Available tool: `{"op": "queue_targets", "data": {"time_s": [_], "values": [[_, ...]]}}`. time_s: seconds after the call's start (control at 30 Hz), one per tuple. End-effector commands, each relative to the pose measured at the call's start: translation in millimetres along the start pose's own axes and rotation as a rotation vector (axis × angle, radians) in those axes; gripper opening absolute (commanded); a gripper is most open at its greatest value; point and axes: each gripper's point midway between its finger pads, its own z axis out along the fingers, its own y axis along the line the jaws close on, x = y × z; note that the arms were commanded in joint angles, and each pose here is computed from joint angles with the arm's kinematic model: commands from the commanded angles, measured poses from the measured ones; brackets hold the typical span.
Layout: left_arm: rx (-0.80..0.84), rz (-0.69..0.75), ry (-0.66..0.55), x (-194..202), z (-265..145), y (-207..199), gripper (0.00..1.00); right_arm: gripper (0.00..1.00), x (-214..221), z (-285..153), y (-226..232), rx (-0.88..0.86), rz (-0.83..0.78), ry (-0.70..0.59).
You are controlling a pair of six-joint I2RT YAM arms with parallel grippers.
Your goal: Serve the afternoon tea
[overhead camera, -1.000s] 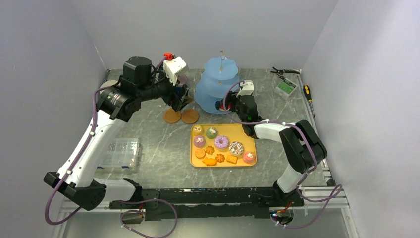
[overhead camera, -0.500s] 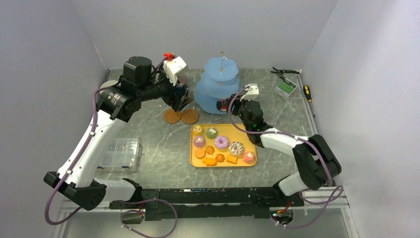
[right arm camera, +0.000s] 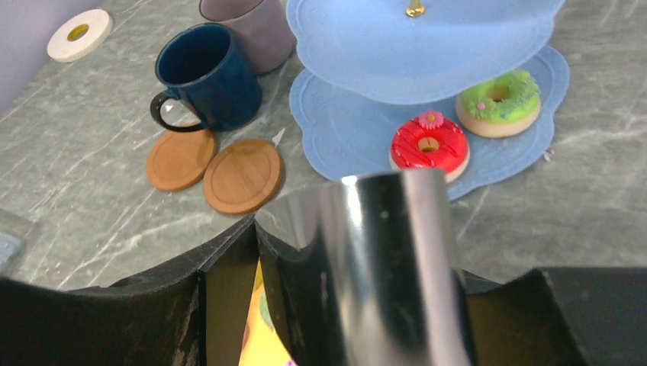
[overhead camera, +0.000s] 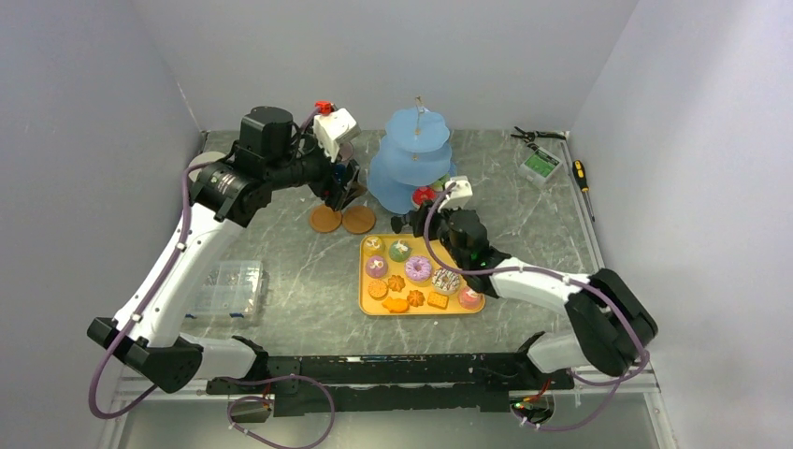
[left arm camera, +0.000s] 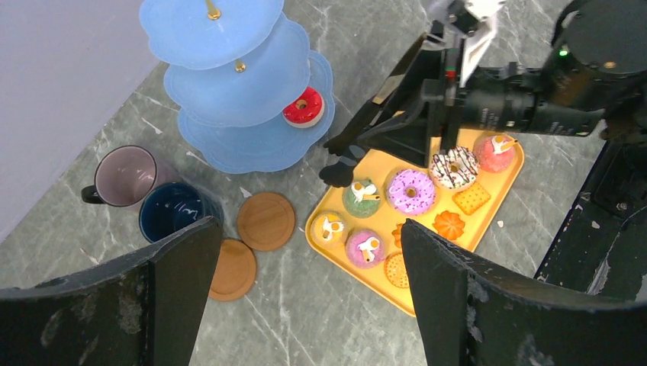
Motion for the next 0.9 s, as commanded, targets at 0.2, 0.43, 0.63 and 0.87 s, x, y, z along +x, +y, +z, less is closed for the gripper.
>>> {"op": "queue_targets", "data": {"time_s": [0.2,0.43,0.63,0.87], "values": [[-0.002,0.002,-0.033,-10.3,0.7,1.8,0.93,0.57,-15.0,-71.2,-1.2,-0.010,0.015,-0.032],[0.006,-0.004,-0.041,-14.8,-1.0,0.0,0.93,0.59,6.9,-100.6,2.6,-0.063,0.008,0.045],[0.009,-0.008,-0.051,-19.4,-2.8,-0.7,0.93,0.64,18.5,-108.9,5.2,-0.090,-0.002,0.070],[0.013,-0.012,-0.056,-21.8,-4.5,-2.2,0.93,0.66,22.9,-104.3,9.2,-0.096,-0.039,0.084]]}}
